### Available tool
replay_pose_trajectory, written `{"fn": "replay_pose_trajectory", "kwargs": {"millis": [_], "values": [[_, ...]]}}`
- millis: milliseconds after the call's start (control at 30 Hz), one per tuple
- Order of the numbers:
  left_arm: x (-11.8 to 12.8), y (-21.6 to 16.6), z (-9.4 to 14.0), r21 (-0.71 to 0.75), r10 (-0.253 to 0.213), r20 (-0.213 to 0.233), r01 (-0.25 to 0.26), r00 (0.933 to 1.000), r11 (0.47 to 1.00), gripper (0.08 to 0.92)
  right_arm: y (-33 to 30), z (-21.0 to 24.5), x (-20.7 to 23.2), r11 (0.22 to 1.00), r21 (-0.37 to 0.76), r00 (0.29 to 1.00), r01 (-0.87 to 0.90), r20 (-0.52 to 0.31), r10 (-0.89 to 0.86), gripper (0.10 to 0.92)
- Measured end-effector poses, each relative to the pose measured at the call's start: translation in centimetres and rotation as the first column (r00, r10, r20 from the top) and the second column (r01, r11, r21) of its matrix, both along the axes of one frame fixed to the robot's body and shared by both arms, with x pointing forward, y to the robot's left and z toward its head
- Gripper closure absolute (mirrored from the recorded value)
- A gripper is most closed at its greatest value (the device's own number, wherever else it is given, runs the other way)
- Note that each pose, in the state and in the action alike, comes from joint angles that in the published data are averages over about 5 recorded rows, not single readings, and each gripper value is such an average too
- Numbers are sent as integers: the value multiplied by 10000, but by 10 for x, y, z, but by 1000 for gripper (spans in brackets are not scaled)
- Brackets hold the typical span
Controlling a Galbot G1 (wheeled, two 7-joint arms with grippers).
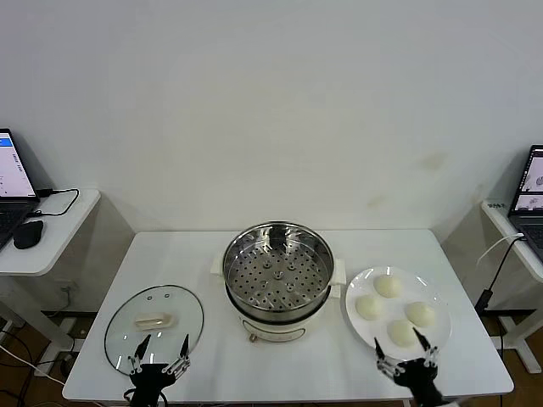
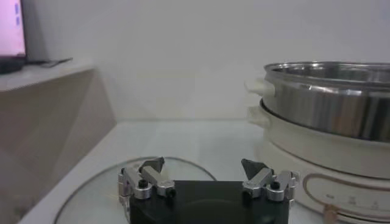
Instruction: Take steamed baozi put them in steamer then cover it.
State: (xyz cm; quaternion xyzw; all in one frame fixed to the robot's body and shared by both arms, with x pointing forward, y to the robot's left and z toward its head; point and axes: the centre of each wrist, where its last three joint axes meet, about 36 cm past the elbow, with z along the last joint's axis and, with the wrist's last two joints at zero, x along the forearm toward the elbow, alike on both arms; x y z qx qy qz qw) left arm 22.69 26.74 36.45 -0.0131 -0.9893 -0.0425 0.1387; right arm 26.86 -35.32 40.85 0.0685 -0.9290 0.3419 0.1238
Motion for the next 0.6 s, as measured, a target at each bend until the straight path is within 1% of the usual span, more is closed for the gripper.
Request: {"fn": "replay_pose_trajectory", "kwargs": {"millis": [67, 167, 233, 333, 467, 600], "values": [[1, 0, 2, 123, -111, 2, 111, 9999, 9999, 177, -7, 5, 8, 9986, -485, 9997, -227, -73, 224, 200], [5, 1, 6, 483, -359, -5, 359, 9994, 9982, 177, -26, 22, 33, 9791, -1833, 9958, -884, -399, 825, 200], [7, 2, 8, 703, -448, -40, 450, 9990, 9965, 177, -39, 33, 50, 9569, -2585, 9905, -1321, -710, 1175, 200], [8, 3, 9, 972, -540, -148, 552, 9984, 9937, 177, -56, 50, 77, 9185, -3424, 9782, -1977, -1299, 1622, 200], [6, 4, 8, 1224, -649, -302, 681, 9974, 9901, 177, -72, 71, 117, 8710, -3950, 9501, -2921, -2244, 2168, 200], [5, 4, 8, 1420, -641, -371, 688, 9973, 9875, 177, -80, 89, 158, 8300, -3987, 9057, -3902, -3282, 2682, 200]]}}
